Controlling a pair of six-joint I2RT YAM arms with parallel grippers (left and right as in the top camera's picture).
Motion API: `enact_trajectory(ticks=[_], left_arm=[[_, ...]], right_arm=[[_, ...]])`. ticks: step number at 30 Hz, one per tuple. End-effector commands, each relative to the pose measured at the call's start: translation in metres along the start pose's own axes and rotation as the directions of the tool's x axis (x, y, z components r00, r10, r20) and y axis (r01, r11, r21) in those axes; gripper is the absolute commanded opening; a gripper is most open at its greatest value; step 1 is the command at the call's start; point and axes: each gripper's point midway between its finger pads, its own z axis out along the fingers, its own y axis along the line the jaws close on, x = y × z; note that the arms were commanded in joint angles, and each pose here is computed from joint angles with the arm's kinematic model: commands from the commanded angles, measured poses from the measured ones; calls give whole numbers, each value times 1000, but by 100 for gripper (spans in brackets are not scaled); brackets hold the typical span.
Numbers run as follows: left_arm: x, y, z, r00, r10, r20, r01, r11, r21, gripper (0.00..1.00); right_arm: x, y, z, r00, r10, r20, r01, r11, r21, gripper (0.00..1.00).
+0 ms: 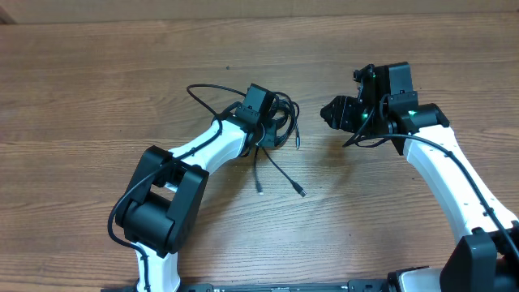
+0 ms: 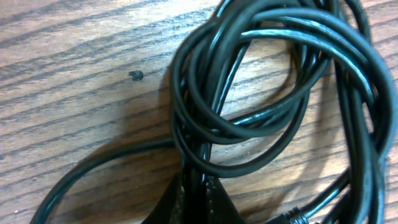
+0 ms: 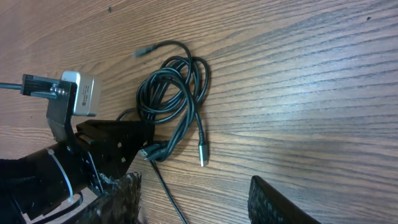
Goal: Untangle cables
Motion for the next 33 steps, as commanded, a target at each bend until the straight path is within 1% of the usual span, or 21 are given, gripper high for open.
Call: enact_trajectory(ticks=[1,3,9,11,14,17,21,24,25,26,28,30,33], left_arm=[[12,7,10,999,4,-41,-5,1000,-29,4],[13,7,10,999,3,-47,-5,999,-31,4],[3,5,-2,1000,0,-18,0,1000,-20,4],[-6,2,-14,1000,0,15,0,1000,-8,4],[-26,-4,-46,996,-1,90,0,1000,13,4],[-43,-10,-82,986,-5,168,-1,999,37,4],[-64,-12,-137,958,-14,285,0,999,51,4],[-72,-11,-176,934,-22,356,3,999,53,4],[-74,-9,-197,920,-25,392,6,999,50,4],[-75,-7,-208,911,-22,412,3,999,45,4],[-75,-4,-228,896,-15,444,0,999,34,4],[-74,1,-247,881,-16,473,7,1000,20,4],[-71,12,-269,862,-19,507,33,999,-18,4]], right_arm=[[-9,5,-4,1000,-15,24,15,1000,-4,54],[-8,5,-4,1000,-14,20,14,1000,-2,54],[0,1,-4,1000,-13,-13,13,1000,10,67],[3,0,-4,1000,-20,-24,20,1000,14,75],[6,4,-4,999,-17,-39,17,1000,-7,84],[10,17,-5,998,-19,-63,14,997,-82,100],[17,36,-8,994,-26,-104,5,980,-197,100],[19,42,-10,993,-28,-116,1,973,-230,100],[21,45,-11,992,-30,-123,-2,968,-250,100],[21,49,-12,991,-34,-127,-2,963,-270,99],[22,58,-14,990,-45,-132,0,947,-321,92],[21,70,-19,989,-71,-127,16,920,-391,88],[19,100,-35,984,-144,-102,62,825,-562,84]])
